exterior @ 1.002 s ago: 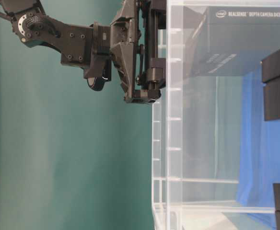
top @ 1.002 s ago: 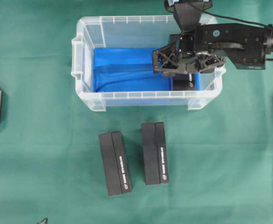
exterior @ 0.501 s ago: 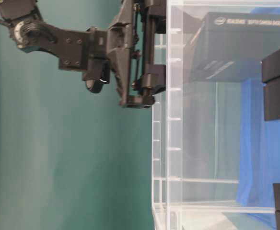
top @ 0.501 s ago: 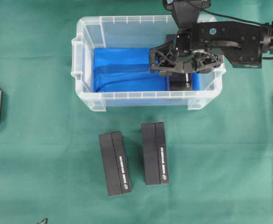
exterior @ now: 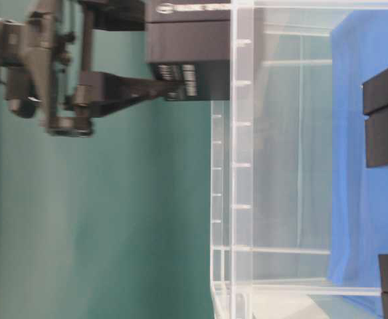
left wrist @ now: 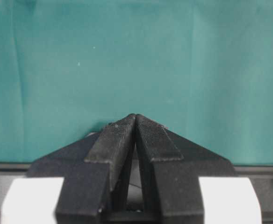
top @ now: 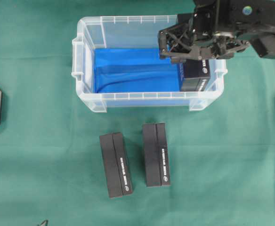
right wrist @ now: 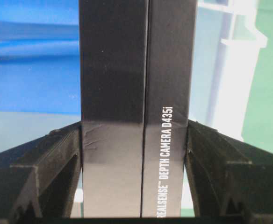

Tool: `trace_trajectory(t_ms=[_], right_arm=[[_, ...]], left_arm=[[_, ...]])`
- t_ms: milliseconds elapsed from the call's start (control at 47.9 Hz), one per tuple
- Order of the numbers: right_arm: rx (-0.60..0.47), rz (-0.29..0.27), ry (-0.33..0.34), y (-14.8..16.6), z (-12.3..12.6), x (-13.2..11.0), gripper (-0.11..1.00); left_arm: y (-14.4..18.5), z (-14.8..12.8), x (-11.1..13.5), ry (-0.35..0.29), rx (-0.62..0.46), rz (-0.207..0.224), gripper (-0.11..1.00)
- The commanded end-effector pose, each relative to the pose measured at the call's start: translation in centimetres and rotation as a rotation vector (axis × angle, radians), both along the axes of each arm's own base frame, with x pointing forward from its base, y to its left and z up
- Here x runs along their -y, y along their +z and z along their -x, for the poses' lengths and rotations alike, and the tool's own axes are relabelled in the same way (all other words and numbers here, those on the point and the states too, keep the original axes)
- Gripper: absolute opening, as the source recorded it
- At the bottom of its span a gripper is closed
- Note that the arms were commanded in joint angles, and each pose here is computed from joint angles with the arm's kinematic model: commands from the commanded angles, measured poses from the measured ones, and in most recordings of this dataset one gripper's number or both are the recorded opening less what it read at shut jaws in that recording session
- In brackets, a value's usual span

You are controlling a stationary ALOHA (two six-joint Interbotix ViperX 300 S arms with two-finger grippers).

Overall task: Take the box out of the case with the right arm.
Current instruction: 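Lift the right box up out of the case with the right gripper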

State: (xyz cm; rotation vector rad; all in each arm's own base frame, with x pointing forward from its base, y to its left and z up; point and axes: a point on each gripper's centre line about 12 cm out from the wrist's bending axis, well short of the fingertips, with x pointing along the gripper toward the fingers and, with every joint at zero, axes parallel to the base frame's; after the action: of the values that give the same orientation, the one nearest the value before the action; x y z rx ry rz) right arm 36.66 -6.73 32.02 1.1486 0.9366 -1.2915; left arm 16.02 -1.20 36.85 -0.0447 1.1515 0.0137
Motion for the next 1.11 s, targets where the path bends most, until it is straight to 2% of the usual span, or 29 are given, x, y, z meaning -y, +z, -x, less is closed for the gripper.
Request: trace_trajectory(t_ms=[0,146,501,1086], right_arm=[[0.064,0.028,0.006,3.6,0.6,-0.3,0.65],[0.063,0.058,0.004,5.4,0.8,-0.6,0.65],[0.062,0.088,-0.006,8.0,1.4,-1.1,0.65],[0.057,0.088,-0.003,8.3,1.3,-1.3,0.65]], left_arm=[[0.7,-0.2,0.0,-0.001,0.025,-0.001,0.02],[0.7,-0.2,0.0,-0.002,0.025,-0.001,0.02],[0.7,-0.2,0.0,-0.001,0.025,-0.001,0.02],[0.7,-0.2,0.0,-0.001,0.025,-0.001,0.02]])
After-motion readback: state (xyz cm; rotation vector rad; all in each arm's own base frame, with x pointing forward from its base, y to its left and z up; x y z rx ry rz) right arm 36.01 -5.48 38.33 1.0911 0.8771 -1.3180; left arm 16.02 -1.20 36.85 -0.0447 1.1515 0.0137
